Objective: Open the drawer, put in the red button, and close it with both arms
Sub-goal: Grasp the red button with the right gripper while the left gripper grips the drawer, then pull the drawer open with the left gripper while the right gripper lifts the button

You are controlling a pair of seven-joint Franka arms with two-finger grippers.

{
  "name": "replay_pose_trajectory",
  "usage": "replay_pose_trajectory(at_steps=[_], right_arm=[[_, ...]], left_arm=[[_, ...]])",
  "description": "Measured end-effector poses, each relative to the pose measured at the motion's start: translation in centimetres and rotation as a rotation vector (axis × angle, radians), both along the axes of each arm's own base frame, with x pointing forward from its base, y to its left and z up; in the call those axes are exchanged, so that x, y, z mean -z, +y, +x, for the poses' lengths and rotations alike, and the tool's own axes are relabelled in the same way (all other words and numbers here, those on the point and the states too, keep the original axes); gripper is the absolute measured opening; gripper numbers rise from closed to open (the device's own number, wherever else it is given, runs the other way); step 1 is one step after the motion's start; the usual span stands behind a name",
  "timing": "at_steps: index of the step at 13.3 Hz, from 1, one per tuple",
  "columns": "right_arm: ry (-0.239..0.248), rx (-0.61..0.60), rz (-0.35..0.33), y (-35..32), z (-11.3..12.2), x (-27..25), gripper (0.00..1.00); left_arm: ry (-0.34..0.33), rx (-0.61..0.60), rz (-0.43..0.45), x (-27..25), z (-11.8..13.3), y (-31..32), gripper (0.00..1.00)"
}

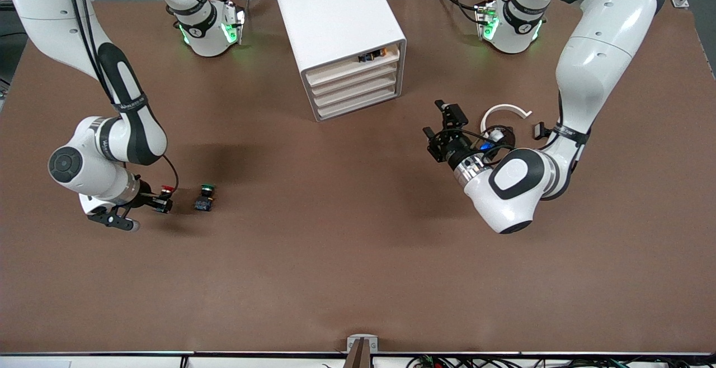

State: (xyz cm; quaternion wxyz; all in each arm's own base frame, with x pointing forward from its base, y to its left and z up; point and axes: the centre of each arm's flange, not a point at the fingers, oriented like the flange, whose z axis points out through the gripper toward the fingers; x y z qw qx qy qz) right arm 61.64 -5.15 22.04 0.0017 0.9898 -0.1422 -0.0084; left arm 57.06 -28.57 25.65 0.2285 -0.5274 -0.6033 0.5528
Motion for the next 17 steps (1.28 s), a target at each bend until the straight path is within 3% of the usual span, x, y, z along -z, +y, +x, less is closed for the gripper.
replay_pose_trajectory(at_steps=[4, 9, 14, 15, 17], right_arm=[[0.025, 0.021, 0.008, 0.1, 1.1, -3.0, 0.41], [0.035, 0.088, 0.012, 1.4, 1.4, -5.7, 0.41], [0.073, 0.114, 0.017, 2.6, 1.1, -9.2, 0.41], [0.071, 0.121, 0.018, 2.6, 1.0, -10.0, 0.41], [0.078, 0.151, 0.019, 2.8, 0.8, -11.4, 0.41]], left_arm=[[-0.019, -0.085, 0.054, 1.0, 0.2, -3.0, 1.00], [0.026, -0.048, 0.013, 1.6, -2.8, -8.8, 1.00], [0.015, -0.034, 0.012, 2.1, -4.2, -11.5, 1.00], [0.014, -0.037, 0.012, 2.1, -4.1, -11.4, 0.94], [0.014, -0.038, 0.013, 2.2, -4.0, -11.3, 0.70]])
